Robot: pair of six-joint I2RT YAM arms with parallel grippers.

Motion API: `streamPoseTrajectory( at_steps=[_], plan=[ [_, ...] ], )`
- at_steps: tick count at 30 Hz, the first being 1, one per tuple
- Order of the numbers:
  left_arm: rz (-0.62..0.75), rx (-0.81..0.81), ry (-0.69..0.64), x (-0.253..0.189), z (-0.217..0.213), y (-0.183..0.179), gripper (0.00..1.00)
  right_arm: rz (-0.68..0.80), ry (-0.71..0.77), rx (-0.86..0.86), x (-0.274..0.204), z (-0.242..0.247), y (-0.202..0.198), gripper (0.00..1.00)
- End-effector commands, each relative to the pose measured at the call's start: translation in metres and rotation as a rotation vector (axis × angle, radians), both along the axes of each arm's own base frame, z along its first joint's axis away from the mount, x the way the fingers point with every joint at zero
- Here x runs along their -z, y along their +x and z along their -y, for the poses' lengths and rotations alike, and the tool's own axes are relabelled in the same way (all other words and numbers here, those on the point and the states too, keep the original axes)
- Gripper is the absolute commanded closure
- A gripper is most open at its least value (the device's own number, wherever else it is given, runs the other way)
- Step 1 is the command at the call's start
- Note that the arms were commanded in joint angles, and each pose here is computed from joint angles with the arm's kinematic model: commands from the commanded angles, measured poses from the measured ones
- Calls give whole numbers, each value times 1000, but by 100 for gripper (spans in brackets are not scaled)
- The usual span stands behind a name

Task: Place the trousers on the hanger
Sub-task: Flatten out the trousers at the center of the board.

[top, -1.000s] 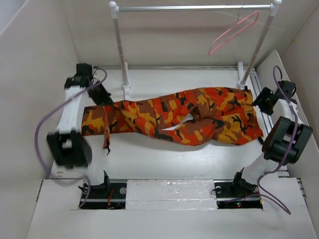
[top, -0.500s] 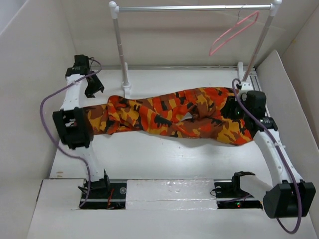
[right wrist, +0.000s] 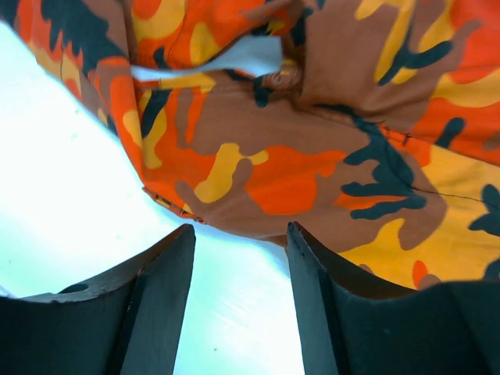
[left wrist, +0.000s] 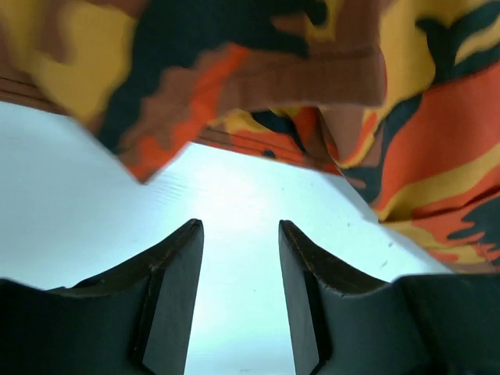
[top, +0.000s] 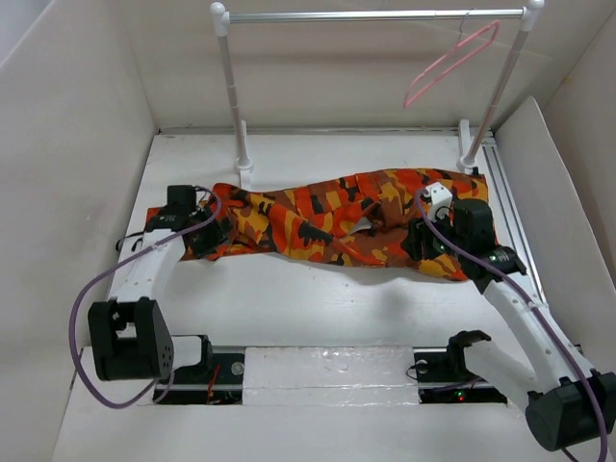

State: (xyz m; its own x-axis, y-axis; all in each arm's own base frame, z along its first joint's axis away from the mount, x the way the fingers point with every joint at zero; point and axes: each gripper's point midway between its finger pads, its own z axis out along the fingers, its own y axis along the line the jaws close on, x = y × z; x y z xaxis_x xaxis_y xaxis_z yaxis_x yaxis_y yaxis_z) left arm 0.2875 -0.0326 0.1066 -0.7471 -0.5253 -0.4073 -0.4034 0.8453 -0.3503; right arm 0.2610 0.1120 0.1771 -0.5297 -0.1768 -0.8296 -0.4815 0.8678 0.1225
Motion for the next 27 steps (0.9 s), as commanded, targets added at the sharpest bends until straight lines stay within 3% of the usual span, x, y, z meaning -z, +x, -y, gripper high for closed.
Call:
streamPoseTrajectory(
  at_steps=[1,5,13,17,20,21,22,27],
  plan=[
    [103,89,-52,-13,37,22,60,25,-12,-94,-10,-11,1,43],
    [150,97,52,-31,52,50,53,2,-5,-121,-3,-19,-4,42],
    [25,31,268,6,20,85,54,-9,-5,-133,-2,-22,-17,42],
    [14,41,305,13,17,102,55,-5,3,-144,-6,-25,-21,42],
    [14,50,305,13,19,110,65,-8,-3,-160,-5,-28,-26,42],
    [17,45,301,9,20,110,86,-14,-6,-156,-2,-27,-27,42],
    [29,38,287,-1,21,109,100,-14,-7,-163,-1,-29,-29,42],
    [51,32,242,-48,22,76,100,-13,-8,-191,3,-33,-34,42]
  ],
)
